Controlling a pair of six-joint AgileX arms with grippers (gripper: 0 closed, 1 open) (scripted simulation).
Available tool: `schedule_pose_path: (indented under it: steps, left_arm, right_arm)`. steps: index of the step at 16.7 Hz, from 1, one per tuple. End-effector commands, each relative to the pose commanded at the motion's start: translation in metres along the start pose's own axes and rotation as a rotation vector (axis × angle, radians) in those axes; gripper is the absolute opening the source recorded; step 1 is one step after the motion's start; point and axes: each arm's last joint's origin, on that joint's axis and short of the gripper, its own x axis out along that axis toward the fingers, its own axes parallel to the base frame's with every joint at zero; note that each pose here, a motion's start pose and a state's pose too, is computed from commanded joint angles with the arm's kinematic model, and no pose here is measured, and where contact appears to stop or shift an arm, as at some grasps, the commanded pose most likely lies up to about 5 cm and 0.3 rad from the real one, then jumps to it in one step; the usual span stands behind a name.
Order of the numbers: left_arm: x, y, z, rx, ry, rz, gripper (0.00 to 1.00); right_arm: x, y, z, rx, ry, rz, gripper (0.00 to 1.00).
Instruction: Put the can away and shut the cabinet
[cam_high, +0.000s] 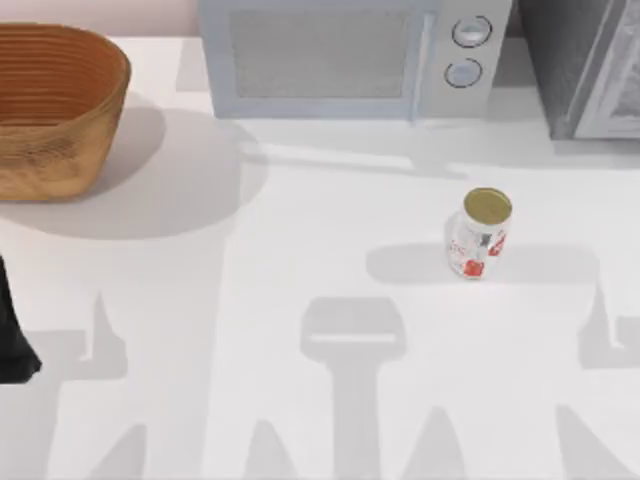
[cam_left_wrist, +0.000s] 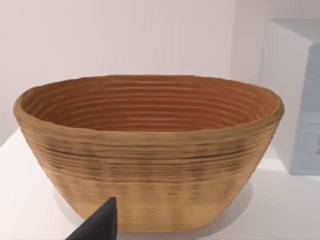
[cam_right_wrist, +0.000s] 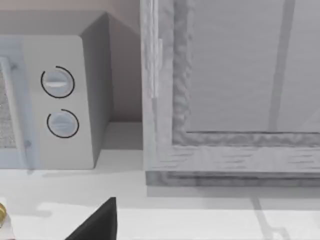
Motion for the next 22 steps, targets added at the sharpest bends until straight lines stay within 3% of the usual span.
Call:
schedule_pose_path:
  steps: [7,11,16,22]
  left_arm:
    - [0.000,0.000,0.000,0.000,0.000,0.000,1.00]
    - [0.000,0.000,0.000,0.000,0.000,0.000,1.00]
    - [0.000,0.000,0.000,0.000,0.000,0.000,1.00]
    - [0.000,0.000,0.000,0.000,0.000,0.000,1.00]
  right_arm:
    - [0.046,0.029,0.015,0.006,0.037,-0.001,1.00]
    - [0.082,0.063,0.006,0.009,0.048,-0.004,1.00]
    - [0.113,0.116,-0.036,0.011,0.055,-0.007,1.00]
    - [0.115,0.161,-0.104,0.006,0.063,-0.015,1.00]
